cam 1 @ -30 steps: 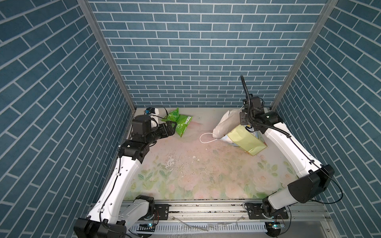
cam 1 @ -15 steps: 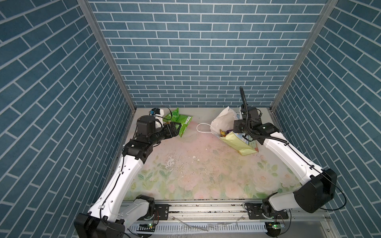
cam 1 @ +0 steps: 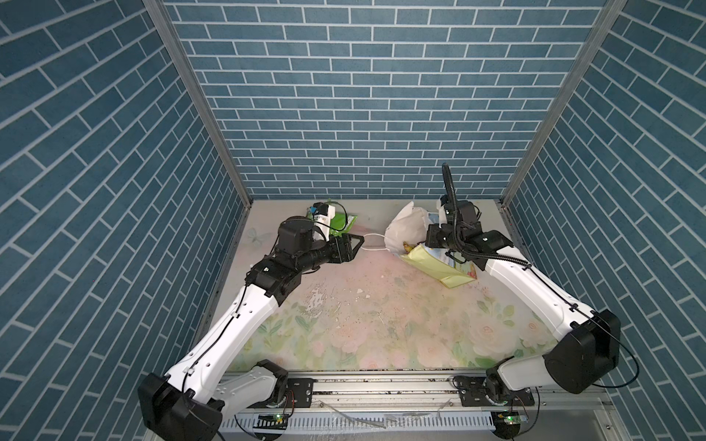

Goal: Take the snacks out of the paper bag
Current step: Pick up the snack from the paper bag.

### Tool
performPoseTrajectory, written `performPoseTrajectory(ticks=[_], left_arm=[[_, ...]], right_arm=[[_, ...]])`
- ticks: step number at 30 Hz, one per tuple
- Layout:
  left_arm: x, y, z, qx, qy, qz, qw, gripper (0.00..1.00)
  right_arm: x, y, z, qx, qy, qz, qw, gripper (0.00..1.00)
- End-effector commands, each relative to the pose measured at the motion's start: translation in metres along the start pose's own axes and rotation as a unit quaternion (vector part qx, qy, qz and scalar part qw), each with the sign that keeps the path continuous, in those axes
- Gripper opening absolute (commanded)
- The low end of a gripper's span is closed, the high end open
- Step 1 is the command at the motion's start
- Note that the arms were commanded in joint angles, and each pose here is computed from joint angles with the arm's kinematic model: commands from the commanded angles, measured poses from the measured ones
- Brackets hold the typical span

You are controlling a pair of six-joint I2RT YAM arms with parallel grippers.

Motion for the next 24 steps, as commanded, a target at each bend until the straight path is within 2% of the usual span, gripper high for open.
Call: performPoseTrajectory(ticks=[1, 8, 24], left_arm=[[-0.014, 0.01, 0.005, 0.006, 0.018, 0.029, 0.999, 0.75], [-0.022, 0.023, 0.024, 0.022, 0.034, 0.049, 0.998, 0.75], [-0.054, 0.042, 0.076, 0.039, 0.063, 0.115, 0.991, 0.66]], right_arm=[[0.011, 0.005, 0.013, 0.027, -0.02, -0.027, 0.999, 0.0], [0.012, -0.006, 0.022, 0.03, -0.039, -0.03, 0.998, 0.0], [0.005, 0.0, 0.038, 0.024, 0.015, -0.032, 0.999, 0.0]])
Point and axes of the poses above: each gripper's point midway between its finger pads, its own y axis out along the fingers, its own x axis along the line the jaws close on, z = x × y, the point moved 5 cm from there along -y, back along the fingers, and after that the axes turned 4 degrees about y, right-handed, at the moved point
